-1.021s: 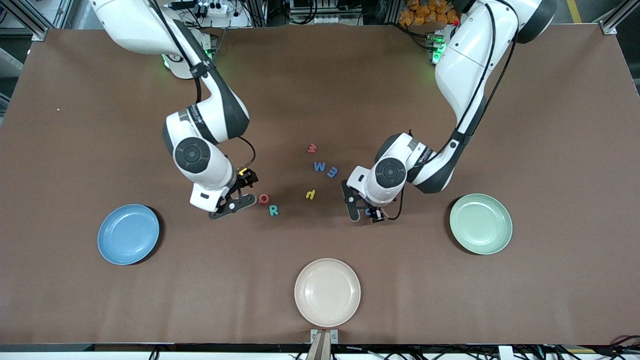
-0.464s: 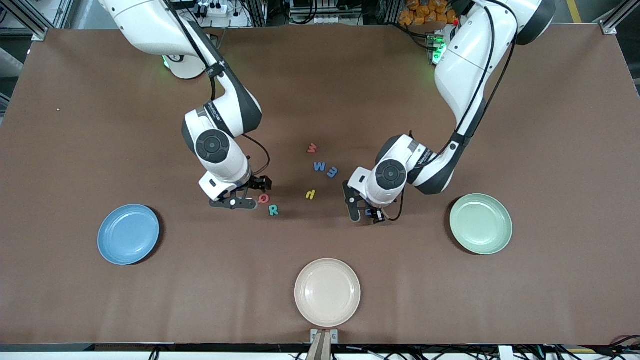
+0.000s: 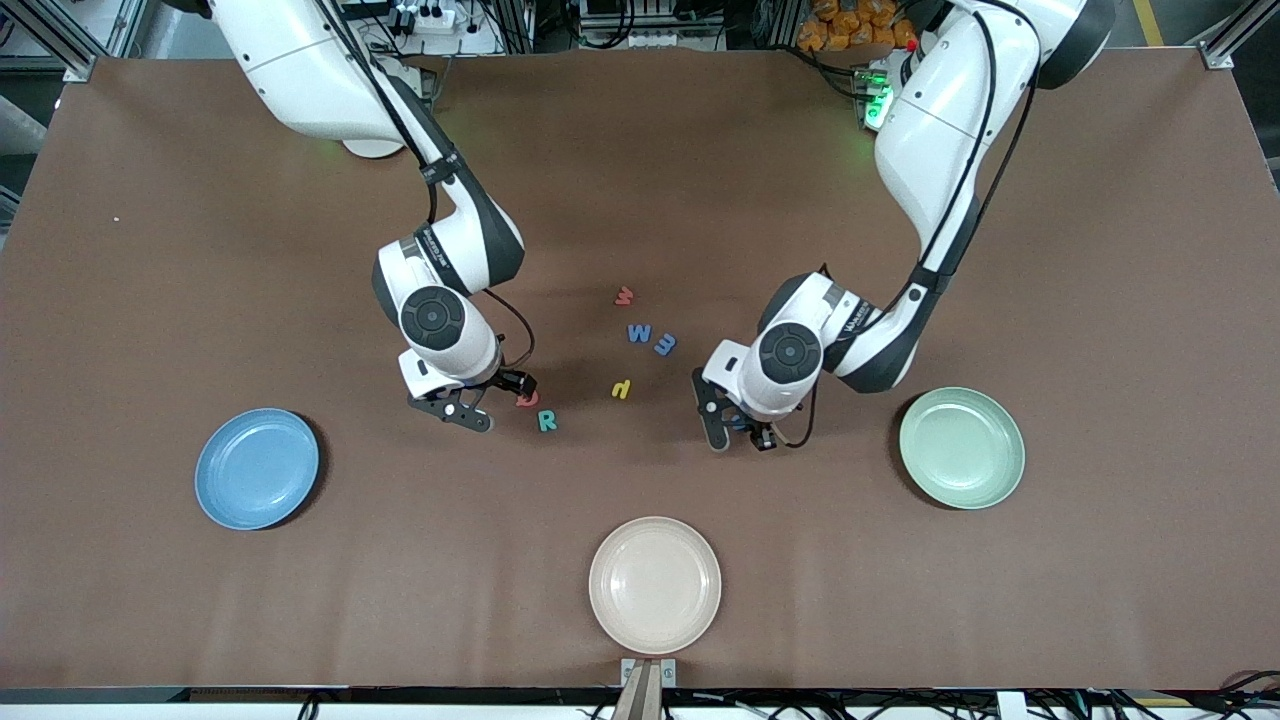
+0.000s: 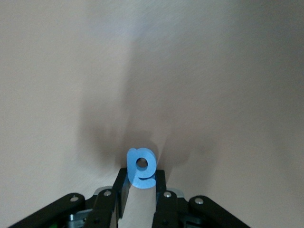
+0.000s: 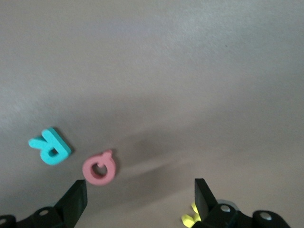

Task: Sort uppercase to blue plate, lowercase to green plate
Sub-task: 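Carry the blue e over the green plate with the left gripper, then release the e on the green plate while the right gripper grasps the Q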

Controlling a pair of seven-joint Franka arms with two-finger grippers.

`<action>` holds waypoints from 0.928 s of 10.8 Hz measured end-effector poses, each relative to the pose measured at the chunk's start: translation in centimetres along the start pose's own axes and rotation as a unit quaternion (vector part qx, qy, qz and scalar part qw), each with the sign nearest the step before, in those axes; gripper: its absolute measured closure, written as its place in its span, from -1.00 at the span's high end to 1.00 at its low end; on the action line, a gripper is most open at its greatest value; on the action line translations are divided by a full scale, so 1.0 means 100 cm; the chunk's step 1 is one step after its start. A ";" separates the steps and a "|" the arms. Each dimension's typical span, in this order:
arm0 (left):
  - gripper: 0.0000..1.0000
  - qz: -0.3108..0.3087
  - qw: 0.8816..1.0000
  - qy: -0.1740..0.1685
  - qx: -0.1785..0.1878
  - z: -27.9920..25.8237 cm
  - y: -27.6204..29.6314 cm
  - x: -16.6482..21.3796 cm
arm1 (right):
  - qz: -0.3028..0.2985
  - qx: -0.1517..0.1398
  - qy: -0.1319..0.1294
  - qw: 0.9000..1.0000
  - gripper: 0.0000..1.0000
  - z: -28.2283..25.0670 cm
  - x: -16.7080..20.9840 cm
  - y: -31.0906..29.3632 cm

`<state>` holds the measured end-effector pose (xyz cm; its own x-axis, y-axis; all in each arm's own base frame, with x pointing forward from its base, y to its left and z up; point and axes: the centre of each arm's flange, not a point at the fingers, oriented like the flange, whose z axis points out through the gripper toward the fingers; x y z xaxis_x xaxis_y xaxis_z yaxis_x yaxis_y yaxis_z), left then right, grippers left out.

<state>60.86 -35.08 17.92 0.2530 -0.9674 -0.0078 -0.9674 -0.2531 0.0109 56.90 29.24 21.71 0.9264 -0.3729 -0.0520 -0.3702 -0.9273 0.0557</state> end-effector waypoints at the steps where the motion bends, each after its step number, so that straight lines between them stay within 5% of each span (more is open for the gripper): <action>1: -0.46 -0.015 1.000 -0.005 0.007 -0.004 -0.018 -0.016 | 0.009 0.008 0.007 1.000 1.00 0.003 0.003 -0.001; 7: -0.46 -0.149 0.986 -0.078 0.020 -0.141 -0.119 -0.181 | 0.049 0.012 0.010 0.999 1.00 0.034 0.003 -0.003; 10: -0.46 -0.201 0.974 -0.107 0.016 -0.132 -0.140 -0.248 | 0.060 0.013 0.009 0.998 1.00 0.039 -0.001 -0.007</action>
<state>68.27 -7.64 31.20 0.6065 -0.7659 -0.2133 -0.7911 -0.6080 -0.0665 56.84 29.78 17.74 0.8760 -0.4815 -0.0285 -0.4806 -0.8763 0.0347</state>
